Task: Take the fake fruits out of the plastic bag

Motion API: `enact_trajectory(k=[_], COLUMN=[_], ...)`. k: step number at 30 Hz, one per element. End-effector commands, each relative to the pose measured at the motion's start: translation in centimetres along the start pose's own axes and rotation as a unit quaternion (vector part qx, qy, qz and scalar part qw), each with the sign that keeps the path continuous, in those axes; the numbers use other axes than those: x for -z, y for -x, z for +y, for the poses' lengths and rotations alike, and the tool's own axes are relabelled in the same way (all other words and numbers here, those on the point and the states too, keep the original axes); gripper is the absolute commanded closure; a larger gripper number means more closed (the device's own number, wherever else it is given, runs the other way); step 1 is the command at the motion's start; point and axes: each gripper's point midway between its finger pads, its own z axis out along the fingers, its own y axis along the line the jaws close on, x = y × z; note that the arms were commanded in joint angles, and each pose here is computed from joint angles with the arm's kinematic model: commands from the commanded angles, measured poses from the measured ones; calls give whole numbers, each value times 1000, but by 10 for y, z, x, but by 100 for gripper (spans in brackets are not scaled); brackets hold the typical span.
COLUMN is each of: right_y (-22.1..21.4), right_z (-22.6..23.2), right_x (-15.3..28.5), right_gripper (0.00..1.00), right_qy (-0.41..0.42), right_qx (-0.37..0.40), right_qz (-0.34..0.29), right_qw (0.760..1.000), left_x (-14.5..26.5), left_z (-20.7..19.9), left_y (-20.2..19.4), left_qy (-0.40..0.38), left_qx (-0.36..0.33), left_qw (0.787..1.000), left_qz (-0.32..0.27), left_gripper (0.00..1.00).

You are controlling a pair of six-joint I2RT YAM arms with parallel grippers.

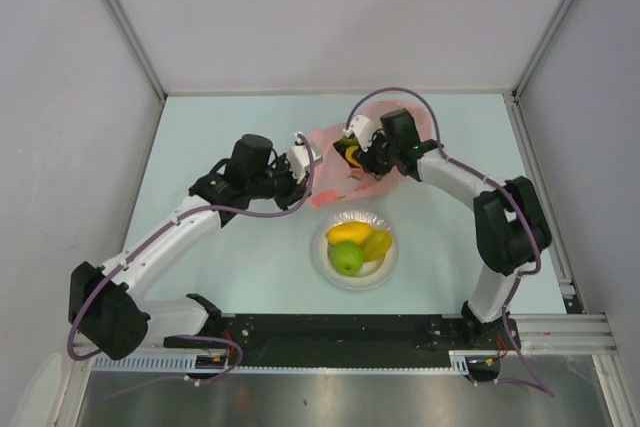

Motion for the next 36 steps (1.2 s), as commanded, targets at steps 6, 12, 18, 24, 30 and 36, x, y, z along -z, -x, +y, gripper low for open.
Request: enact_trajectory(k=[6, 12, 18, 24, 30, 36], right_y=[81, 66, 38, 88, 154, 128], right_z=[-3, -15, -81, -172, -205, -152], right_x=[113, 84, 46, 75, 134, 112], right_gripper=[62, 65, 69, 76, 76, 80], right_qy=[37, -12, -153, -265, -279, -188], right_qx=[-22, -64, -44, -56, -62, -49], right_qz=[-133, -124, -99, -152, -231, -199], right_qw=[990, 990, 982, 951, 930, 961], left_x=[-10, -18, -23, -22, 4, 0], left_z=[6, 10, 27, 84, 135, 133], left_y=[41, 53, 74, 158, 265, 265], left_qy=[-15, -17, 7, 104, 204, 193], left_qx=[10, 23, 7, -48, -108, -136], left_qw=[999, 998, 998, 986, 949, 949], left_qz=[-41, -49, -61, -123, -214, -210], left_gripper=[100, 100, 100, 100, 100, 100])
